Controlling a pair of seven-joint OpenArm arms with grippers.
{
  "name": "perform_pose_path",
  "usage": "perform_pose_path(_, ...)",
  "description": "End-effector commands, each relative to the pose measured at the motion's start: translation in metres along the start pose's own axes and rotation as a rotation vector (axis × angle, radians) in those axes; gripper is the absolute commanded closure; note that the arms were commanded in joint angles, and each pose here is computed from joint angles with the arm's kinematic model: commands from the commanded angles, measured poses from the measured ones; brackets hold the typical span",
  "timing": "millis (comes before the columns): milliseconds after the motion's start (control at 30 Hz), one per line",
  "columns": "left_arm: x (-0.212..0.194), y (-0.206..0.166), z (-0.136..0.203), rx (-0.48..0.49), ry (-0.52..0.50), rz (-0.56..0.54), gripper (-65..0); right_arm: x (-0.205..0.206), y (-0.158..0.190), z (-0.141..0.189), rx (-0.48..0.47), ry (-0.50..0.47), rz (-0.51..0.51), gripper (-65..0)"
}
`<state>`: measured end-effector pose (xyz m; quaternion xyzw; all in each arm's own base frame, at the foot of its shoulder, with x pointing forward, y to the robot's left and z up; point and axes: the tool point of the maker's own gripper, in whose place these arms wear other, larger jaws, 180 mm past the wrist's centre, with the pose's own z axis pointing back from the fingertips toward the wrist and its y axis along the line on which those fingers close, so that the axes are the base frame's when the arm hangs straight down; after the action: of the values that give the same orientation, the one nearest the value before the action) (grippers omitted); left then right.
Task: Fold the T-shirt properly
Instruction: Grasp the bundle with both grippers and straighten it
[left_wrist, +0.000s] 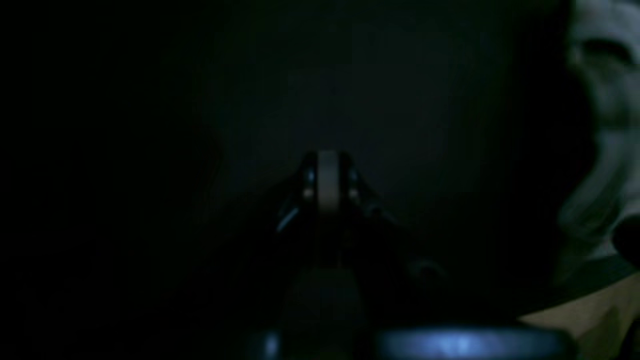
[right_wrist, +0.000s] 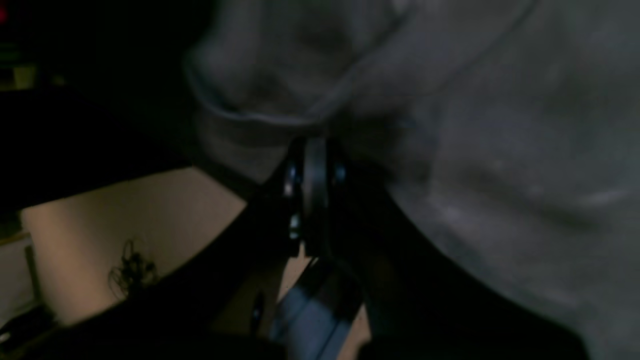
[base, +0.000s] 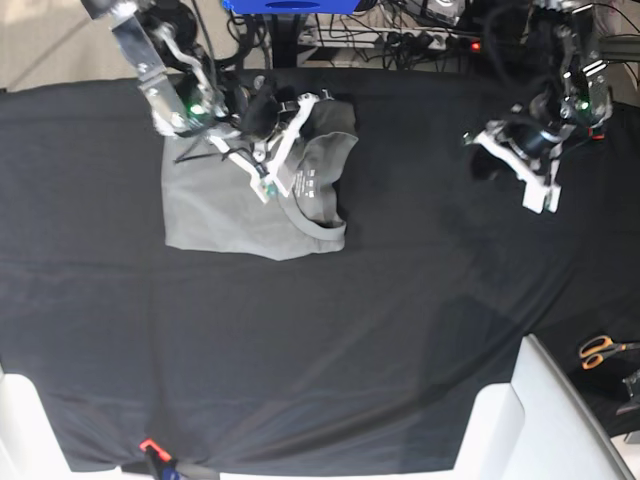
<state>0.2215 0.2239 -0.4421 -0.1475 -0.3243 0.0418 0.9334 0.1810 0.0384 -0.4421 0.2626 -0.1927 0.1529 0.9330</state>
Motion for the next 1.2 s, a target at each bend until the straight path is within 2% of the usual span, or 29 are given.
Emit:
perform_pose_path(0,0.007,-0.001,0.003,-0.005,-0.022,-0.013,0.0,0.02,0.001,0.013,-0.003,-0.061,0.016,-1.4)
perform_pose_path(133,0.001,-0.019,-0.004,-0.052,0.003,-0.034,0.0,0.044,-0.024,0.042,-0.098,-0.147,-0.017,-1.4)
perform_pose_path(233,-0.011,-0.037,-0.01,-0.094,0.036,-0.046,0.0,0.051,-0.058,0.055,-0.178,-0.177,-0.067,-1.4)
perform_pose_path(267,-0.015,-0.043,-0.012,-0.107,0.04,-0.039,-4.9,0.052,-0.066,0.058,-0.195,-0.185,-0.08,-1.4)
perform_pose_path(367,-0.021,-0.057,-0.018,-0.135,0.039,-0.006,-31.6,0.049,-0.091,0.07,-0.253,-0.193,-0.108,-1.4)
perform_pose_path(400,-0.022,-0.062,-0.019,-0.147,0.035,0.007,-38.2,0.049,-0.096,0.073,-0.264,-0.197,-0.114,-1.4)
perform_pose_path(467,-0.017,-0.076,-0.021,-0.2,0.006,0.052,-49.5,0.047,-0.11,0.078,-0.298,-0.196,-0.121,-1.4)
perform_pose_path(500,-0.012,-0.087,-0.02,-0.257,-0.02,0.07,-54.6,0.045,-0.116,0.079,-0.311,-0.188,-0.123,-1.4)
perform_pose_path(600,0.002,-0.106,-0.015,-0.393,-0.084,0.109,-62.9,0.041,-0.123,0.081,-0.328,-0.178,-0.128,-1.4)
perform_pose_path(700,0.005,-0.109,-0.024,-0.414,-0.085,0.129,-63.2,0.038,-0.127,0.08,-0.334,-0.166,-0.128,-1.4)
perform_pose_path(967,-0.03,-0.162,-0.066,-0.543,0.093,0.115,-63.2,0.037,-0.121,0.077,-0.301,-0.156,-0.084,-1.4)
perform_pose_path(1167,-0.036,-0.185,-0.08,-0.585,0.105,0.128,-63.2,0.032,-0.121,0.077,-0.301,-0.149,-0.089,-1.4)
